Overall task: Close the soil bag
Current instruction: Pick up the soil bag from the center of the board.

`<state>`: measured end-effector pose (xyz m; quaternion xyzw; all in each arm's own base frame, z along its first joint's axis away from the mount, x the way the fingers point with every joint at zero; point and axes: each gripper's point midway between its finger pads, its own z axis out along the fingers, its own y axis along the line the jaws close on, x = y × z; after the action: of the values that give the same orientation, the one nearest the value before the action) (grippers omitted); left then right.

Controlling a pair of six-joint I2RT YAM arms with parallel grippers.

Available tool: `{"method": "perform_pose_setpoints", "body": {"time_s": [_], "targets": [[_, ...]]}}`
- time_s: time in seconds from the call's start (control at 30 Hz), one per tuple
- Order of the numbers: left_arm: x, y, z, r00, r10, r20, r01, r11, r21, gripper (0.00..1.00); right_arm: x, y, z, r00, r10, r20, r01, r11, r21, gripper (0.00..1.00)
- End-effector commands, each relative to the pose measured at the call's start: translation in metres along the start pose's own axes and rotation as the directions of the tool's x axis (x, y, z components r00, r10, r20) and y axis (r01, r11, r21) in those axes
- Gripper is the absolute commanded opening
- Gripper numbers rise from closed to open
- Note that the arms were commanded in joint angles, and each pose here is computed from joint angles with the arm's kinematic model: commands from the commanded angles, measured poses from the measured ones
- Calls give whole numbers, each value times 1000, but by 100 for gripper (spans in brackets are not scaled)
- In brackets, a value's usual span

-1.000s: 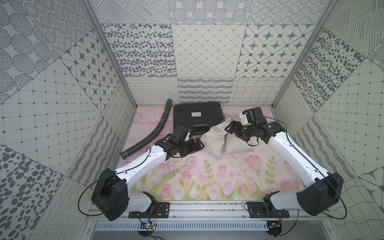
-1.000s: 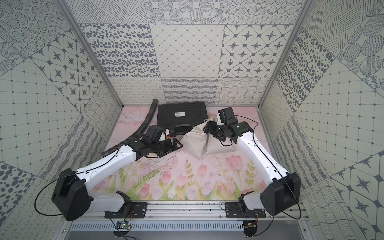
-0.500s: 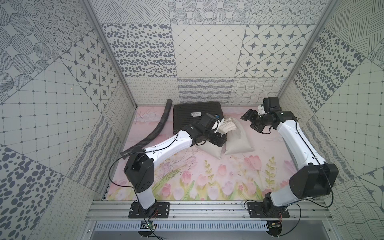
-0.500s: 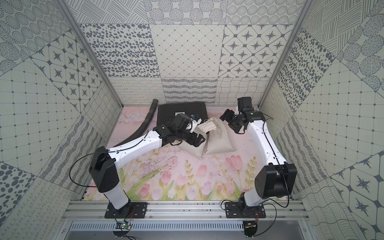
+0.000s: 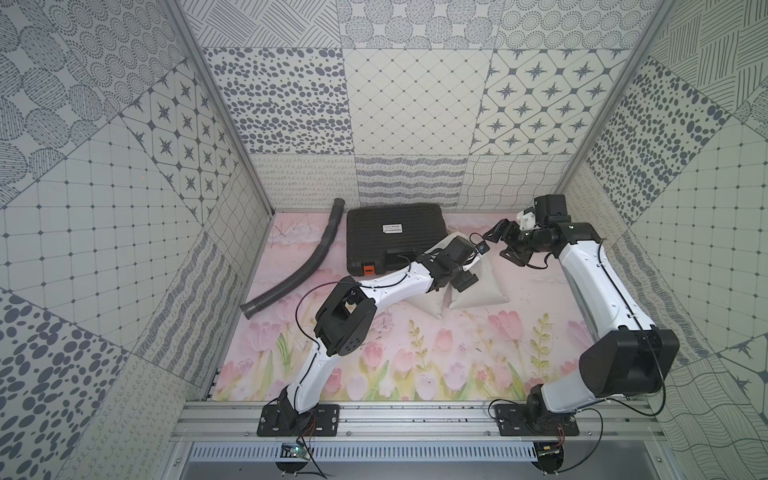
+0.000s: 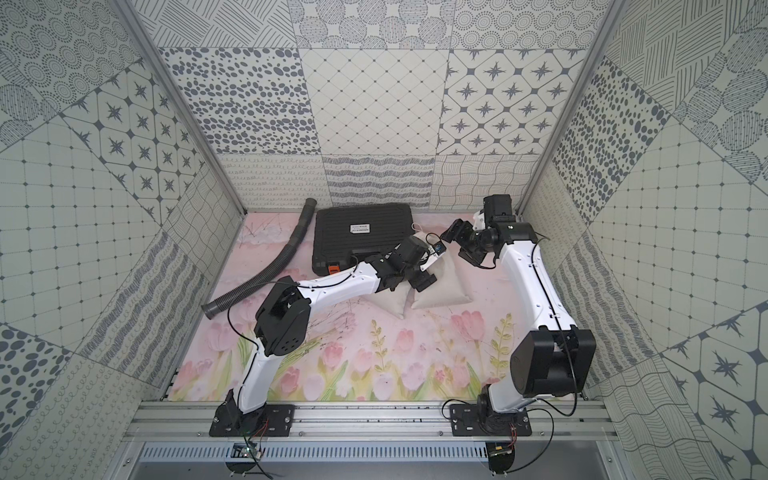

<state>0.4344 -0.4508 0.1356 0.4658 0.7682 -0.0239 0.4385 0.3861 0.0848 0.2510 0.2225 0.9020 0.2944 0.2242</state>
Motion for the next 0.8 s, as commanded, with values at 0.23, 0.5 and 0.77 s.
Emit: {"method": "perform_pose_setpoints", "body": {"time_s": [0.23, 0.5, 0.77], "targets": [[-32, 77, -27, 994, -33, 108, 61, 961, -268, 0, 12, -1, -12, 1000, -15, -6, 15, 999, -47, 81], [6, 72, -134, 935, -292, 201, 308, 950, -52, 0, 30, 23, 2, 998, -31, -49, 26, 994, -106, 82], [82, 46, -197, 881, -448, 151, 446, 894, 53, 0, 68, 75, 39, 986, -139, -91, 120, 975, -189, 83]]}}
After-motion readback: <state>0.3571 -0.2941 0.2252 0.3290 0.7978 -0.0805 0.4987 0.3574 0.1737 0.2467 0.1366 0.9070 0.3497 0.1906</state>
